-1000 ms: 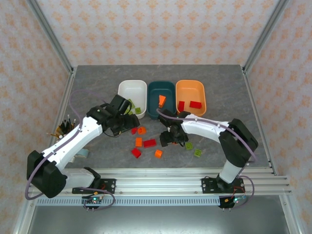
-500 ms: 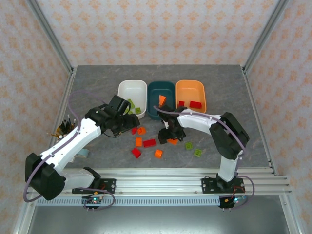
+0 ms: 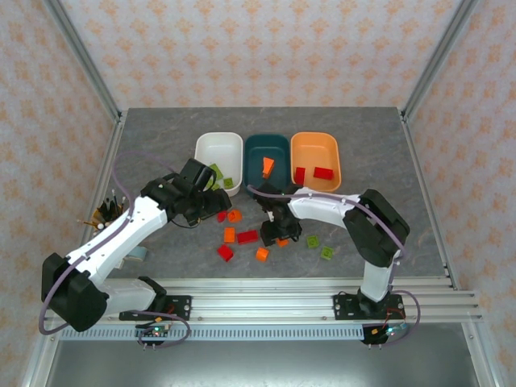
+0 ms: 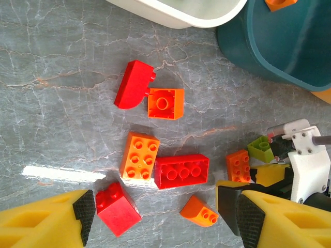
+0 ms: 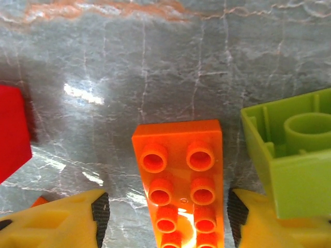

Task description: Sort the legos into containers by color

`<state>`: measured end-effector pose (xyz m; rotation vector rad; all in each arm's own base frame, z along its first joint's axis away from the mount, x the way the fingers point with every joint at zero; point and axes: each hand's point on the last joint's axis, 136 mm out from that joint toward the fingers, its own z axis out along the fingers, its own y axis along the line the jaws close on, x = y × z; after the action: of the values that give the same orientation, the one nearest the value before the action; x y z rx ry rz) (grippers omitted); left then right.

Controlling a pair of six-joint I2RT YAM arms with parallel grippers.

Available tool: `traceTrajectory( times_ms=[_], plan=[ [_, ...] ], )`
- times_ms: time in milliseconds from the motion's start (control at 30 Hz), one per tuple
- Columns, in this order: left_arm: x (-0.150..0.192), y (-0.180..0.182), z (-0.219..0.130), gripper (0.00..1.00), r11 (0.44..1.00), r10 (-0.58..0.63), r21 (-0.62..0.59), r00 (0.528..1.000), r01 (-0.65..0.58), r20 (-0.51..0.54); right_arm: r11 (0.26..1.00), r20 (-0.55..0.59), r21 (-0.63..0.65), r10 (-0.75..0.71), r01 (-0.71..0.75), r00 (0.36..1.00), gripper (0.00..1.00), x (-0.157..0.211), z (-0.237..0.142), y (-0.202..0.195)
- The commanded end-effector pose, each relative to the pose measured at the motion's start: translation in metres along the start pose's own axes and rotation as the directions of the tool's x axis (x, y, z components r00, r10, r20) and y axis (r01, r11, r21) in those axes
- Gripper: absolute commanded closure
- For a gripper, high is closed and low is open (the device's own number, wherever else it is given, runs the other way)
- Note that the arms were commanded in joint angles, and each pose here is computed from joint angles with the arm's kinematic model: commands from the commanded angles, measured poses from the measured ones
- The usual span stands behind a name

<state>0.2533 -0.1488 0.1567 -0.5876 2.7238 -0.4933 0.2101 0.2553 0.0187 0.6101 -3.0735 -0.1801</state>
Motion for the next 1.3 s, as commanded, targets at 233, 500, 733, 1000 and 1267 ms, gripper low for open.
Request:
traceTrajectory(
  times_ms=[233, 500, 733, 1000, 1267],
  plan=[
    [0.020, -0.015, -0.009, 0.23, 0.978, 0.021, 0.207, 1.000, -0.020, -0.002, 0.982, -0.001, 0.181, 0.044, -0.043, 0.999, 0.59, 0.011, 0.015, -0.026],
    [0.047, -0.005, -0.001, 0.21, 0.958, -0.019, 0.285, 0.997, 0.041, -0.080, 0.984, 0.038, 0.173, 0.047, -0.053, 0.998, 0.70, 0.007, 0.012, -0.023],
    [0.044, -0.005, -0.002, 0.21, 0.959, -0.027, 0.279, 0.997, 0.045, -0.070, 0.988, 0.133, 0.113, 0.091, -0.107, 0.987, 0.73, -0.002, -0.027, -0.015],
    [0.009, -0.027, -0.029, 0.22, 0.964, -0.022, 0.267, 0.999, 0.008, 0.047, 0.981, 0.323, 0.038, 0.169, -0.191, 0.931, 0.74, -0.051, -0.114, -0.011],
    [-0.028, -0.038, -0.041, 0.23, 0.979, -0.065, 0.200, 0.984, 0.031, 0.164, 0.961, 0.354, -0.062, 0.275, -0.271, 0.894, 0.74, -0.141, -0.127, -0.018]
  ],
)
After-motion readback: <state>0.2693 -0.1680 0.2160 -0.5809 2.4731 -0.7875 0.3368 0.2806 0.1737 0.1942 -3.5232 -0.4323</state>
